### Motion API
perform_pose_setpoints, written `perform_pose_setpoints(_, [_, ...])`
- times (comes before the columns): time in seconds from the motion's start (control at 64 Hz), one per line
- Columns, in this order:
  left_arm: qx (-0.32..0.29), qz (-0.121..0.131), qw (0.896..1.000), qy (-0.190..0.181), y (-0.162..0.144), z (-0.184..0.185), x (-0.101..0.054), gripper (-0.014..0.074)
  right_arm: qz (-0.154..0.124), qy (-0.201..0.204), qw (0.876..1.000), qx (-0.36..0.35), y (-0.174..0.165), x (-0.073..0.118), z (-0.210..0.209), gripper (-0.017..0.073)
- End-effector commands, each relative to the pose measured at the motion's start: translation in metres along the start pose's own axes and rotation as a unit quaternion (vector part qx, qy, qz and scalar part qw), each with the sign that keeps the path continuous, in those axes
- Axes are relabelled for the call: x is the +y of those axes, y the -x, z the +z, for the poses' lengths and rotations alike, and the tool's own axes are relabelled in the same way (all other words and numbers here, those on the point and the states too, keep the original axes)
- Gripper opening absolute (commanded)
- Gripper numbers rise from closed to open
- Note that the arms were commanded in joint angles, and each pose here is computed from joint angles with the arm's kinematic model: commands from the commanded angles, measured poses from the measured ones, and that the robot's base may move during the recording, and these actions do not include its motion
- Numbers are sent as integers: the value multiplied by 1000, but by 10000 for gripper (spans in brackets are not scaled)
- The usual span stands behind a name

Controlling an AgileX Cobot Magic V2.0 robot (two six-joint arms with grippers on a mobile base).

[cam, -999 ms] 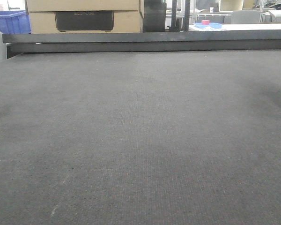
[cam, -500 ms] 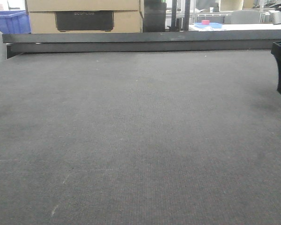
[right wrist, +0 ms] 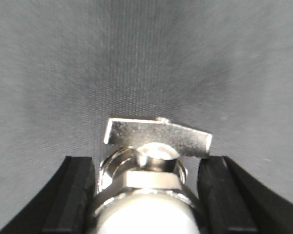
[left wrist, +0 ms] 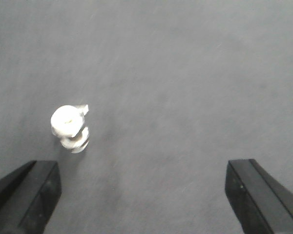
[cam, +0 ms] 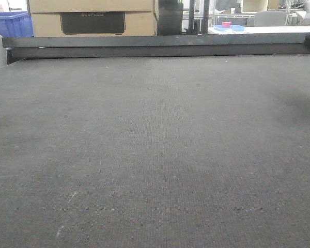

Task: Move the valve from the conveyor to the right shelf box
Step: 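Close the left and right grippers around each valve's body, then lift both held valves up off the conveyor surface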

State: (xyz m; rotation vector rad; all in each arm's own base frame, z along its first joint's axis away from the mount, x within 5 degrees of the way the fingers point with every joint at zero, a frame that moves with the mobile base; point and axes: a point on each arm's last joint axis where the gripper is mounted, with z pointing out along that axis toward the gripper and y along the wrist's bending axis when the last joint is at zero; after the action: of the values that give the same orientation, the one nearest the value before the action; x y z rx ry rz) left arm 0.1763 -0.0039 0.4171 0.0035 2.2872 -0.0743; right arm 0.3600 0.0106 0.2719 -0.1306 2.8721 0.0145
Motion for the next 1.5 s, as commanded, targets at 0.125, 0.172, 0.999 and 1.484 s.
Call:
perform_pose_setpoints(0.125, [112, -15, 993, 31, 25, 31, 25, 587, 1, 5, 997, -76, -18, 3, -45, -155])
perform_pose_setpoints(0.172, [116, -11, 992, 38, 34, 40, 33, 587, 3, 7, 996, -83, -23, 4, -48, -155])
perform_pose_setpoints(0.999, [274, -9, 961, 28, 26, 248, 89, 587, 12, 17, 995, -103, -51, 7, -44, -155])
perform_pose_setpoints(1.484, [310, -14, 950, 22, 11, 273, 93, 405, 12, 17, 994, -104, -51, 7, -44, -155])
